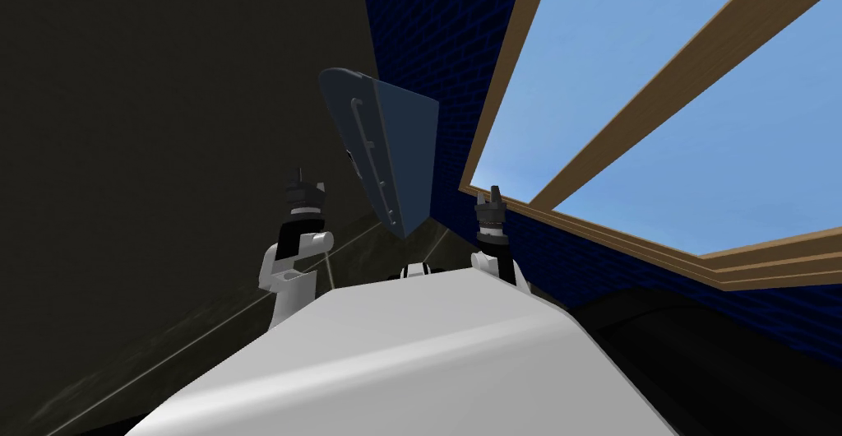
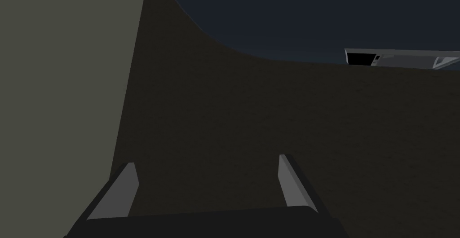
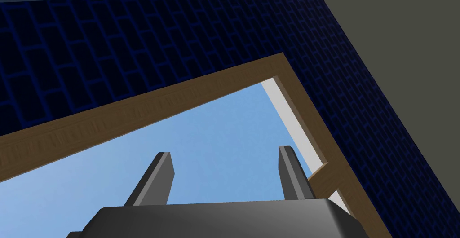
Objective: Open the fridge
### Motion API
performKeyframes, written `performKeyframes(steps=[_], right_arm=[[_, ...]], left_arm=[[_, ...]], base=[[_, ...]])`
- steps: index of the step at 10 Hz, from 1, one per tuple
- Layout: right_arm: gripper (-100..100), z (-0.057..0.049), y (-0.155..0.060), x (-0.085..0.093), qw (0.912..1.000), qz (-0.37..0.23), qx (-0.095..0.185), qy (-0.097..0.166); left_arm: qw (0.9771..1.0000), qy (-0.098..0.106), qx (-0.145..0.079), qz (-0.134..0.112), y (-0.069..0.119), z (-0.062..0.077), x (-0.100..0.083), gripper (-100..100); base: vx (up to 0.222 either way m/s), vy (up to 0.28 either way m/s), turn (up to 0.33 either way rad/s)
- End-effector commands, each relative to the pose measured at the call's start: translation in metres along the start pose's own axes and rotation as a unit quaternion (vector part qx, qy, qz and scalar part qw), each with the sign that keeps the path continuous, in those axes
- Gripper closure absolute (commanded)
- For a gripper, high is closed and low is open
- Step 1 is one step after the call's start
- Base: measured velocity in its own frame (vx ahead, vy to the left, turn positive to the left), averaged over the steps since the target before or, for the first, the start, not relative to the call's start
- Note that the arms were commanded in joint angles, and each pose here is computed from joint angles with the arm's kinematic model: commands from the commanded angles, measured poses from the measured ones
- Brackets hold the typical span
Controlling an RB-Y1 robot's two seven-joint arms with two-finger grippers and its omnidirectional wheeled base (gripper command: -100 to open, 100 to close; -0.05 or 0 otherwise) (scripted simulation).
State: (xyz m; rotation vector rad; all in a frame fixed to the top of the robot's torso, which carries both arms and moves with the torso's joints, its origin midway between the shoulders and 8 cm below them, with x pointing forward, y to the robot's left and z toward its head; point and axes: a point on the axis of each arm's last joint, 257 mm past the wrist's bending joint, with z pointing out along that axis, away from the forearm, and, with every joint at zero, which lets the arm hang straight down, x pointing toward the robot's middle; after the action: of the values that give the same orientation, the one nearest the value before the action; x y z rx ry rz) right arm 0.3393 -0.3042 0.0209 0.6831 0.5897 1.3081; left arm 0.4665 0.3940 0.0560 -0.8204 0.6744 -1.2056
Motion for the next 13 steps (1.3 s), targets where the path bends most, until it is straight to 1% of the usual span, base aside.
performKeyframes(steps=[1, 2, 4, 5, 7, 8, 10, 11, 13], right_arm=[[0, 0.000, 0.000, 0.000, 1.0000, 0.000, 0.000, 0.000], [0, 0.000, 0.000, 0.000, 1.0000, 0.000, 0.000, 0.000], [0, 0.000, 0.000, 0.000, 1.0000, 0.000, 0.000, 0.000], [0, 0.000, 0.000, 0.000, 1.0000, 0.000, 0.000, 0.000], [0, 0.000, 0.000, 0.000, 1.0000, 0.000, 0.000, 0.000], [0, 0.000, 0.000, 0.000, 1.0000, 0.000, 0.000, 0.000], [0, 0.000, 0.000, 0.000, 1.0000, 0.000, 0.000, 0.000], [0, 0.000, 0.000, 0.000, 1.0000, 0.000, 0.000, 0.000], [0, 0.000, 0.000, 0.000, 1.0000, 0.000, 0.000, 0.000]], left_arm=[[0.9991, -0.032, -0.025, -0.008, 0.014, 0.017, -0.025, -100], [0.9991, -0.032, -0.027, -0.010, 0.013, 0.020, -0.023, -100], [0.9969, -0.058, -0.046, -0.025, 0.023, 0.035, -0.041, -100], [0.9967, -0.059, -0.050, -0.025, 0.025, 0.035, -0.042, -100], [0.9931, -0.084, -0.069, -0.044, 0.036, 0.048, -0.058, -100], [0.9925, -0.085, -0.076, -0.045, 0.039, 0.048, -0.058, -100], [0.9869, -0.109, -0.098, -0.068, 0.053, 0.058, -0.072, -100], [0.9861, -0.109, -0.104, -0.070, 0.055, 0.058, -0.071, -100], [0.9784, -0.131, -0.127, -0.097, 0.070, 0.065, -0.081, -100]], base=[[0.070, -0.110, -0.005], [0.051, -0.080, -0.002], [0.046, -0.073, -0.007], [0.038, -0.068, -0.001], [0.039, -0.080, -0.006], [0.046, -0.067, -0.001], [0.058, -0.078, -0.007], [0.053, -0.067, -0.001], [0.046, -0.069, -0.006]])
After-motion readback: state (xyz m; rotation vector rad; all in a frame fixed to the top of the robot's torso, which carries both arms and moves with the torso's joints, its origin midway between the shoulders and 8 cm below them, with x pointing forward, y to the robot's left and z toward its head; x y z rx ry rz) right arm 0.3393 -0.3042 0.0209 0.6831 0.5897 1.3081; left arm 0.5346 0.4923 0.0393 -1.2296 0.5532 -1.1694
